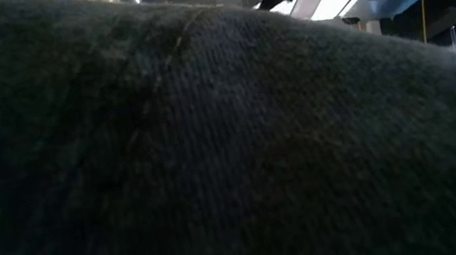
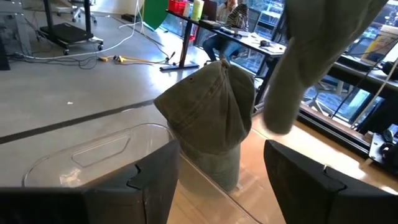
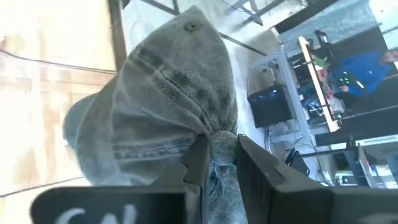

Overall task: Pick & Place hat
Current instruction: Put the top black cap into the right transparent bin

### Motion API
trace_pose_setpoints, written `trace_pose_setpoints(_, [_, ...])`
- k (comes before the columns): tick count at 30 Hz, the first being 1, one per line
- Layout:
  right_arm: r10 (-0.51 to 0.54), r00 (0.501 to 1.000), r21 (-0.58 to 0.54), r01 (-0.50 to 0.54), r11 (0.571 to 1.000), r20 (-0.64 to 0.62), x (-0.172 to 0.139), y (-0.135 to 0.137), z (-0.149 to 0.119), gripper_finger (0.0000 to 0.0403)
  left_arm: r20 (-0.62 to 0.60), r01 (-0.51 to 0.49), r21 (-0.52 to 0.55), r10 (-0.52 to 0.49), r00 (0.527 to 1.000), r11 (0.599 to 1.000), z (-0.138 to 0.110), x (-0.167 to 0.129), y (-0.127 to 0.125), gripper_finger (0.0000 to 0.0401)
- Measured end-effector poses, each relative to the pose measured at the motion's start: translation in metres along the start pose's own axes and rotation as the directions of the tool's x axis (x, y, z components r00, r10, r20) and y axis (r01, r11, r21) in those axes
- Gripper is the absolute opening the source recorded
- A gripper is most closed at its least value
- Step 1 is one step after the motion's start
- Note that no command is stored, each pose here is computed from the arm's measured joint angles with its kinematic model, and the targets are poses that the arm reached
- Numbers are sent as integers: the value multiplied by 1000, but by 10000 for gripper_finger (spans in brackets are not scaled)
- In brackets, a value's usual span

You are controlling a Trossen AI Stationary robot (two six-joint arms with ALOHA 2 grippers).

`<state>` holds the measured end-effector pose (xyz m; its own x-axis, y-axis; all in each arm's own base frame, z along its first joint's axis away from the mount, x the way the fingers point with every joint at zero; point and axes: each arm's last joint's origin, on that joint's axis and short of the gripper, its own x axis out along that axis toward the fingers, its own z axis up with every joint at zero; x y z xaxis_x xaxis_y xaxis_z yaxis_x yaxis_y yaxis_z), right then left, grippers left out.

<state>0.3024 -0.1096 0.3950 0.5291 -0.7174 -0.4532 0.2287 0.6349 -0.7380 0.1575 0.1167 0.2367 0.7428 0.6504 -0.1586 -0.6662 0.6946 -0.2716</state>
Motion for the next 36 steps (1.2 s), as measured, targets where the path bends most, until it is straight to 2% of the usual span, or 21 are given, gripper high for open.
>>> trace_pose_setpoints(6, [7, 1000, -17, -7, 1000, -11, 41, 22, 11, 62, -1, 1, 0, -1, 1000, 1000, 0, 0, 0, 227])
trace_pose_setpoints(13, [53, 994, -59, -59, 997, -91, 79, 48, 8, 62, -9, 0, 1, 0, 1000, 1000, -1, 0, 0, 227])
trace_pose_setpoints(17, [62, 991, -42, -67, 997, -118, 96, 56, 5, 62, -9, 0, 1, 0, 1000, 1000, -1, 0, 0, 227])
trace_pose_setpoints(26, [94, 980, -40, -102, 994, -173, 123, 64, -7, 64, -9, 0, 1, 0, 1000, 1000, -1, 0, 0, 227])
trace_pose_setpoints(36, [108, 973, -58, -122, 991, -203, 133, 71, -11, 103, -9, -1, 2, 1, 1000, 1000, -1, 0, 0, 227])
